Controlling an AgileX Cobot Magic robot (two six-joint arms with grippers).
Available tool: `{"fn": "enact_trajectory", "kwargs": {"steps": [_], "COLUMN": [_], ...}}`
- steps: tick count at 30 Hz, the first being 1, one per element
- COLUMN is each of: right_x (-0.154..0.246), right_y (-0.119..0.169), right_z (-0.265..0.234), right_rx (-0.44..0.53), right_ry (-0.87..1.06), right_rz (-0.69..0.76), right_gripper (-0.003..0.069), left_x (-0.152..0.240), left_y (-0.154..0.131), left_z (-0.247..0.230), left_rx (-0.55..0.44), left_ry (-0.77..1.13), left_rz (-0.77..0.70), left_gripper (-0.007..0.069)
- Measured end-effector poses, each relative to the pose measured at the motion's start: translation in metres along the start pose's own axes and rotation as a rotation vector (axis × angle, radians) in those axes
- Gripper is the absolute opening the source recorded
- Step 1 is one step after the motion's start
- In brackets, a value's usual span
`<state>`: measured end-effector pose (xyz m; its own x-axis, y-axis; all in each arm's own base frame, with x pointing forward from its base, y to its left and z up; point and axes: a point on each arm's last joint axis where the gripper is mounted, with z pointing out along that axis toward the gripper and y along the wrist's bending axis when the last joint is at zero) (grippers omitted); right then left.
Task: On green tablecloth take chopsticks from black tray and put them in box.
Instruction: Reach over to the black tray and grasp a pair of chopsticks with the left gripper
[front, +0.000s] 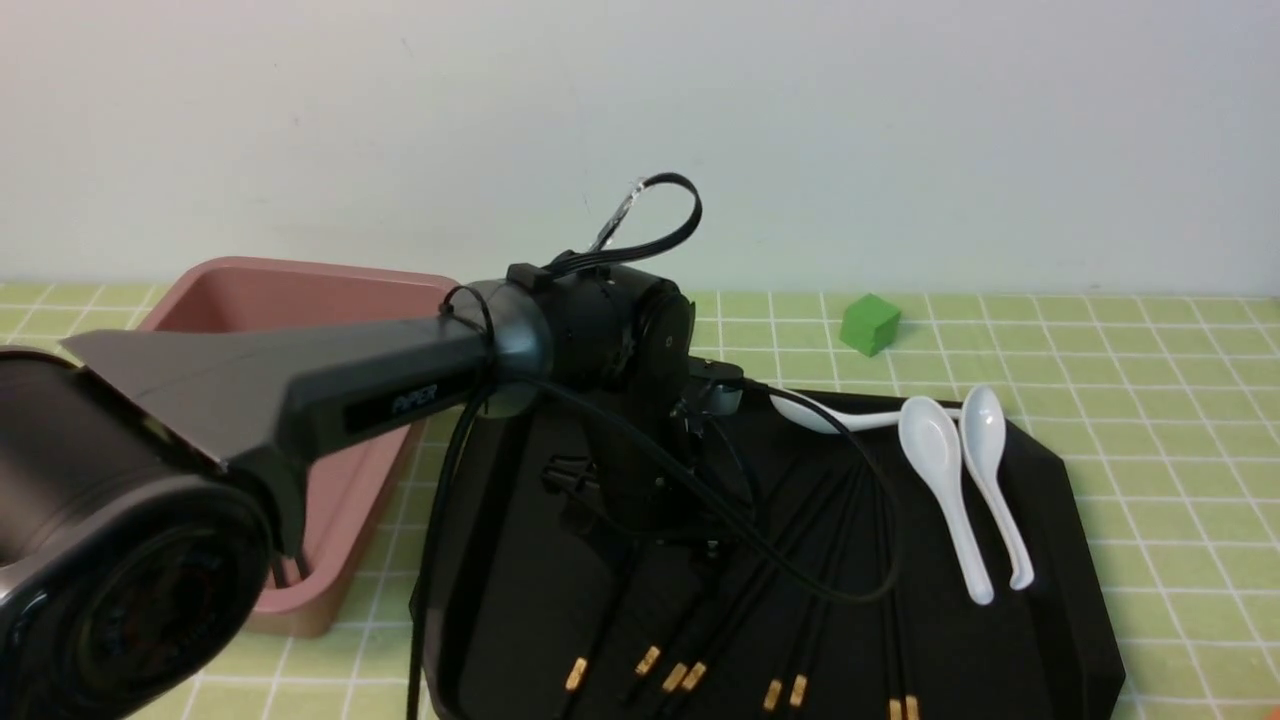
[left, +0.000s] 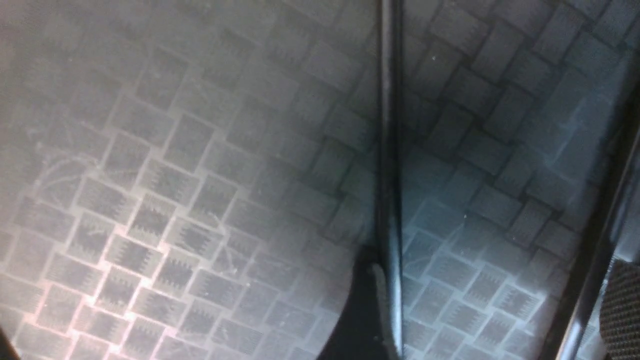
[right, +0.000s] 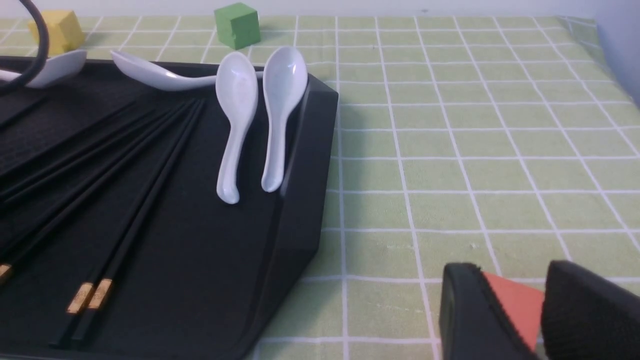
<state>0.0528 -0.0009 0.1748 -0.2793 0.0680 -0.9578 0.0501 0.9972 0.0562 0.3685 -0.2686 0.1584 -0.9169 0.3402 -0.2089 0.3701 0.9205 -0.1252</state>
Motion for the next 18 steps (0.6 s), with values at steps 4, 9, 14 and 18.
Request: {"fn": "enact_trajectory", "kwargs": {"steps": [4,9,14,18], "right_x": [0.0000,0.0000,0.0000,0.0000], "right_y": [0.0000,0.0000,0.0000,0.0000], "right_z": [0.0000,0.0000,0.0000,0.0000], "right_rx": [0.000,0.000,0.000,0.000], "right_ry": [0.000,0.000,0.000,0.000], "right_rz": [0.000,0.000,0.000,0.000], "right_gripper": [0.0240,0.0240,0.0240,0.0240], "left_x": [-0.0002,0.0000,-0.0003,-0.0006], "left_y": [0.0000,0.0007,0.0021,0.0021], "left_z": [0.0007,0.0014,0.0018,0.0018], "left_rx": [-0.001,-0.008,-0.024,-0.024], "left_ry": [0.003,0.006,0.004,0.001], "left_rz": [0.001,0.005,0.017,0.018], "left_gripper": [0.0590,0.0528,0.0374,0.0217]}}
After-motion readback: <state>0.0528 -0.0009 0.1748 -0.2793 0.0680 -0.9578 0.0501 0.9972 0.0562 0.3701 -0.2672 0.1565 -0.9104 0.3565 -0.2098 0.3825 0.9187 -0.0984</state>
